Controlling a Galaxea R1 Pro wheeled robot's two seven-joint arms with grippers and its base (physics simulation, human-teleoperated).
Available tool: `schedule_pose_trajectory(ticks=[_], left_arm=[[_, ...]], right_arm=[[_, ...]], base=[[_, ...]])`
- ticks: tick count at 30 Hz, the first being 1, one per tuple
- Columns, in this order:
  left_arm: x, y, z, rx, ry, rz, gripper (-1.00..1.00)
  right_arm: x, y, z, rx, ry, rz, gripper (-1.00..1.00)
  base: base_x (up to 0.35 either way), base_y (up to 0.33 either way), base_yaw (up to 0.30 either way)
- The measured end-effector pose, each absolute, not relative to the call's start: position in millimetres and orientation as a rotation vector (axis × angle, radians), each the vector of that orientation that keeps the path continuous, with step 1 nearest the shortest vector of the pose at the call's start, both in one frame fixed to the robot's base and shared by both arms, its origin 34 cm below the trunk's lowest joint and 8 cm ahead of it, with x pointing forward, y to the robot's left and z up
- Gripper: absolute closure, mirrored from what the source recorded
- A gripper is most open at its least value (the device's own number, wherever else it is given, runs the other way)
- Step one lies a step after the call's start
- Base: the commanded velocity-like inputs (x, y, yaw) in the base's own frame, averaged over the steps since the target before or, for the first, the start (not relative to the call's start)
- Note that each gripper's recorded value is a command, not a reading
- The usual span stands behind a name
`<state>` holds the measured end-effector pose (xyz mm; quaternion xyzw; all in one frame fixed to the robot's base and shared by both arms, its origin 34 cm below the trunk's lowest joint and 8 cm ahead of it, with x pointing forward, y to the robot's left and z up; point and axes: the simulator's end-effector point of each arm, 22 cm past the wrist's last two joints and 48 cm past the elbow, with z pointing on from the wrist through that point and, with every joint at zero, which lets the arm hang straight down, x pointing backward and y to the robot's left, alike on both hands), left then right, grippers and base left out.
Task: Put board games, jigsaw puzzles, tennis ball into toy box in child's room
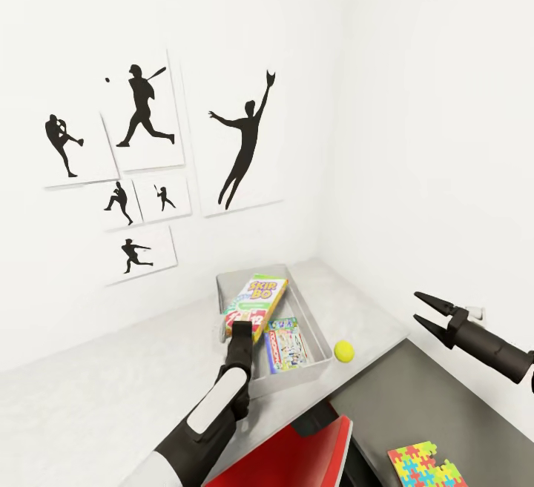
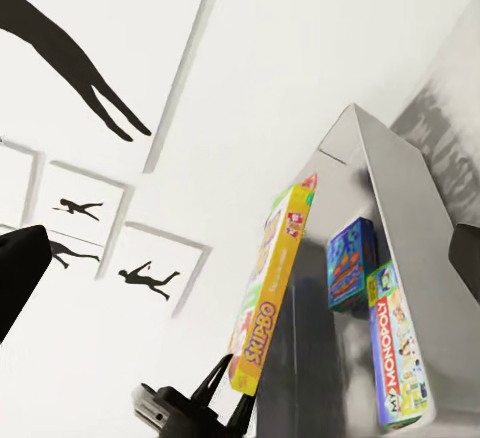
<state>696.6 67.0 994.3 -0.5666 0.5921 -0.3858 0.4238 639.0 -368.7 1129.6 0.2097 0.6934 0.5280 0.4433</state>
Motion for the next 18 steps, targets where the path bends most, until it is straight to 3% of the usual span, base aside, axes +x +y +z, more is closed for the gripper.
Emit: schedule_pose_trajectory(ticks=[18], left_arm=[[687.3, 45.6, 1019.9, -1.402, 1.462, -0.979, 1.00]], right_arm=[[638.8, -365.8, 1131.5, 0.514, 1.714, 1.314, -1.00]], base=[[0.000, 0.000, 0.000]])
